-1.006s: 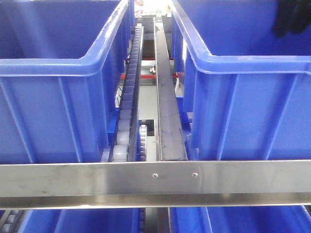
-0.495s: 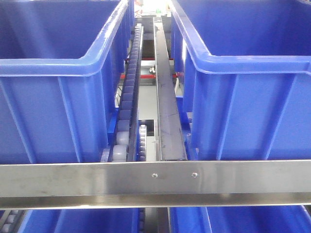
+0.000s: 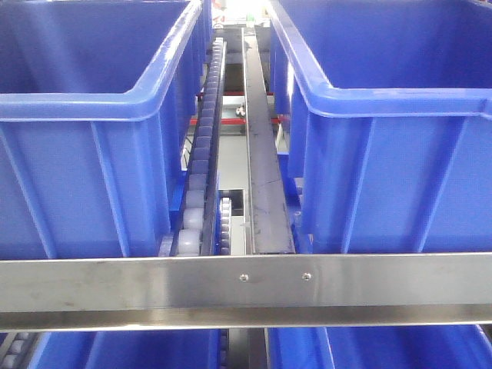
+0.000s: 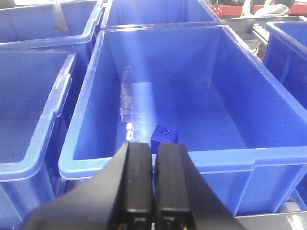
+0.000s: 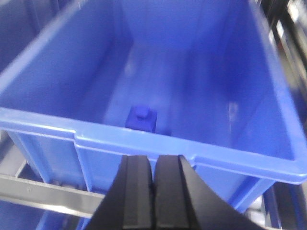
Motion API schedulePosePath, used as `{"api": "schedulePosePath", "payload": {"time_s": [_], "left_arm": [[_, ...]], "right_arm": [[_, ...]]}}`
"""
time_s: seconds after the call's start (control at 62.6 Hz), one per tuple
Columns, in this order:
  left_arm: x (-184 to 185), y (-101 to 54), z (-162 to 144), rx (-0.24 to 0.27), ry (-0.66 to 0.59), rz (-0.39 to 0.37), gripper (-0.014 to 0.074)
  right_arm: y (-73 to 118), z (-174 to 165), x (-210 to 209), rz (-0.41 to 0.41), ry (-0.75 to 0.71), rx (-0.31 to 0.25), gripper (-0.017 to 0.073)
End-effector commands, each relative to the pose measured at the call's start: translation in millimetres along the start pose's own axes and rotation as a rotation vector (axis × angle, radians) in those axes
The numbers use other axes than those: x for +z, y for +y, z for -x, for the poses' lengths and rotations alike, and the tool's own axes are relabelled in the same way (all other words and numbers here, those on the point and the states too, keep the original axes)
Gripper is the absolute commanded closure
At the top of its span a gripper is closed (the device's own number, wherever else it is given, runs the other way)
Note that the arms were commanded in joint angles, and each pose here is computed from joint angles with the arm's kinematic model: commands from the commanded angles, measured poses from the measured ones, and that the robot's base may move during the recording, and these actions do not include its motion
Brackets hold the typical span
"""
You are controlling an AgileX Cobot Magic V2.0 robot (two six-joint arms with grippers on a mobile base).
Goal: Pick and sort blue part to right shelf
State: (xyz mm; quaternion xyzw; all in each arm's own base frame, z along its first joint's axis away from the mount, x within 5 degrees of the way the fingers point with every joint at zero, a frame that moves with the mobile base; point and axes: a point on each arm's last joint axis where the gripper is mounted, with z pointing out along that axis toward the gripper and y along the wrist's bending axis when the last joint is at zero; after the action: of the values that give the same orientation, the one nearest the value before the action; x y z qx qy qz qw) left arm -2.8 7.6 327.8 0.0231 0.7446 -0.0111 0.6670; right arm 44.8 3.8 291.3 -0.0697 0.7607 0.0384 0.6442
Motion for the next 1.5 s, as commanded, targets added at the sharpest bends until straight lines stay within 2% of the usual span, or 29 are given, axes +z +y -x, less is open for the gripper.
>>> {"api": "schedulePosePath", "payload": {"time_s": [0.0, 0.623, 0.703, 0.83, 0.878, 0.942, 1.166, 1.23, 1.31, 1.485], "left_arm": [[-1.0, -0.2, 14.0, 0.002, -0.094, -0.011, 0.047], [3.2, -1.2, 9.3, -0.003, -0.083, -0.018, 0.047], [13.3, -2.4, -2.4, 0.0, -0.069, -0.016, 0.047], [28.8, -4.2, -28.8, 0.002, -0.113, 0.012, 0.047], [34.2, -5.2, -40.3, -0.012, -0.134, 0.017, 0.047], [44.4, -6.6, -57.1, -0.03, -0.161, 0.014, 0.047], [71.1, -9.7, -113.1, -0.034, -0.24, -0.01, 0.047], [71.7, -9.3, -116.7, -0.044, -0.175, -0.007, 0.047], [72.0, -9.4, -117.8, -0.065, -0.177, -0.009, 0.047], [72.0, -9.4, -117.5, -0.065, -0.18, -0.01, 0.047]], "right_arm": [[-0.2, 16.2, -7.6, 0.003, -0.145, -0.013, 0.0475], [-0.1, 17.3, -7.8, 0.003, -0.158, -0.014, 0.0475], [-0.1, 17.3, -7.8, 0.003, -0.158, -0.014, 0.0475], [-0.1, 17.3, -7.8, 0.003, -0.158, -0.014, 0.0475], [-0.1, 17.3, -7.8, 0.003, -0.158, -0.014, 0.0475], [-0.1, 17.3, -7.8, 0.003, -0.158, -0.014, 0.0475], [-0.1, 17.3, -7.8, 0.004, -0.158, -0.014, 0.0475], [-0.1, 17.2, -7.8, 0.003, -0.157, -0.014, 0.0475], [-0.1, 17.2, -7.8, 0.003, -0.157, -0.014, 0.0475], [-0.1, 17.3, -7.8, 0.003, -0.157, -0.014, 0.0475]]}}
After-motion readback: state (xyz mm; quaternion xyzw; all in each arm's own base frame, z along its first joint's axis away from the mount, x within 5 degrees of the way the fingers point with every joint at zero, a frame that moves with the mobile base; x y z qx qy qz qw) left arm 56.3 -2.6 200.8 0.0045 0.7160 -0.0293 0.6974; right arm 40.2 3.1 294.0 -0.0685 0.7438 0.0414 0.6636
